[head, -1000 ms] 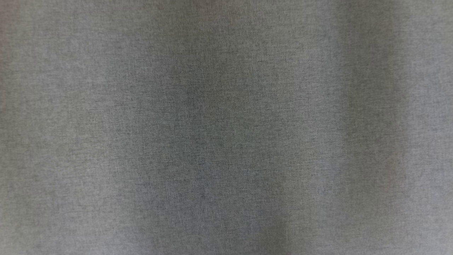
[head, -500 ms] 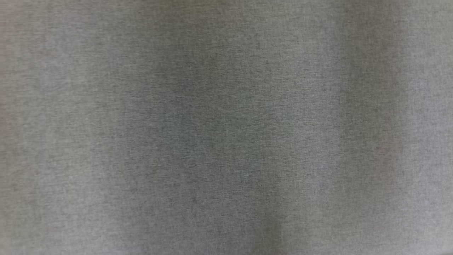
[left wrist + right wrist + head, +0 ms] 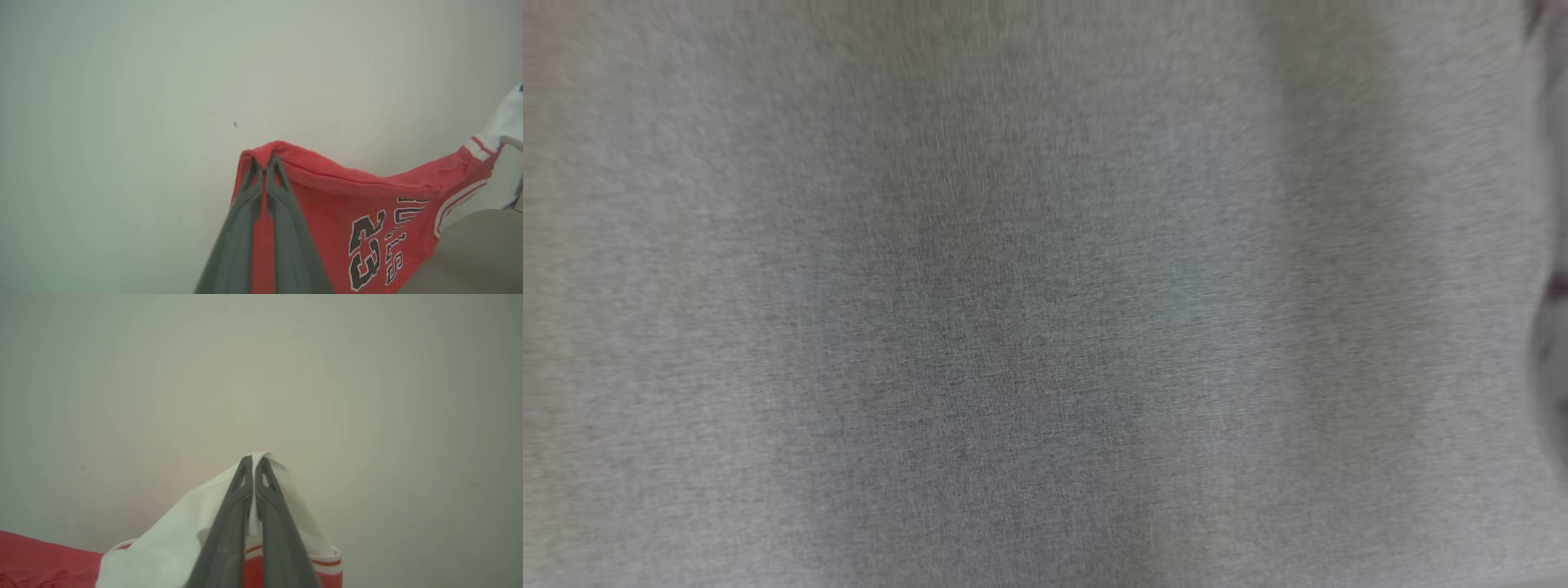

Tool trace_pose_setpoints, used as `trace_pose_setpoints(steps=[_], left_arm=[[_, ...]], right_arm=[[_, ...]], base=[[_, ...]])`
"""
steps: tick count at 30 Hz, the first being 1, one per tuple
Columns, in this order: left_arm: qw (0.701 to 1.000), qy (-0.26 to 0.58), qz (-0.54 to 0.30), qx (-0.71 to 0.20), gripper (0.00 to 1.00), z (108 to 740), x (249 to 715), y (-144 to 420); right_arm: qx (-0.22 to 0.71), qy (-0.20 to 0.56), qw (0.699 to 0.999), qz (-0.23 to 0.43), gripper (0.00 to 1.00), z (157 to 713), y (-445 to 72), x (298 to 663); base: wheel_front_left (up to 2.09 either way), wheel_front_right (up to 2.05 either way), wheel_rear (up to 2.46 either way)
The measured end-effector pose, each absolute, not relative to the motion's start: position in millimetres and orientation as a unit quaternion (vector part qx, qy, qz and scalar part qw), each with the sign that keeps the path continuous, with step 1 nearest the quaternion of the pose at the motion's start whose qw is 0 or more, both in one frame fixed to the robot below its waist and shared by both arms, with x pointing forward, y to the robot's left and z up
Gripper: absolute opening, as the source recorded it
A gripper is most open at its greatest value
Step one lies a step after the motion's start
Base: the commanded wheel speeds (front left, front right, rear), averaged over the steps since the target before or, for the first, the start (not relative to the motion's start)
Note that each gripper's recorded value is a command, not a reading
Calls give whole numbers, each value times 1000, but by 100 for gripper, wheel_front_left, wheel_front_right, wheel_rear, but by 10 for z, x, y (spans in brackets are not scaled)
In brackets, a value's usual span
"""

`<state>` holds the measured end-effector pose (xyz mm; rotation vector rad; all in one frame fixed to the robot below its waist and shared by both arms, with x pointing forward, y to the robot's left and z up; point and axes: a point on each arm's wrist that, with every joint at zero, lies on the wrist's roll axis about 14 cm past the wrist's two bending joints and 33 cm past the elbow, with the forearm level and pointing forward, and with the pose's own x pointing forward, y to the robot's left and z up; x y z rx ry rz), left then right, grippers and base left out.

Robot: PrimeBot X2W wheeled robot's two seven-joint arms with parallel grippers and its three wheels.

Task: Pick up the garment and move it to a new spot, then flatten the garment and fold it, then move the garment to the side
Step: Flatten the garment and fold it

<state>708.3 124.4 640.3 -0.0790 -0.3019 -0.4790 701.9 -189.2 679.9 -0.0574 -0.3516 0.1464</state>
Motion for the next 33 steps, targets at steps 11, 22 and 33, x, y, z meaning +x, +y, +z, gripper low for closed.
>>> trace_pose_setpoints(steps=[11,22,33], left_arm=[[968,-115,-201,-93,0,5942,6065,1333],[978,-8,-162,-133,0,5093,5069,1439],[975,86,-119,-166,0,4425,4380,1463]], right_arm=[[23,-115,992,51,0,6088,-2324,5860],[104,-8,994,1,0,5313,-2332,4595],[140,98,983,-71,0,4658,-2505,3741]], base=[[0,0,0],[0,0,0],[0,0,0]])
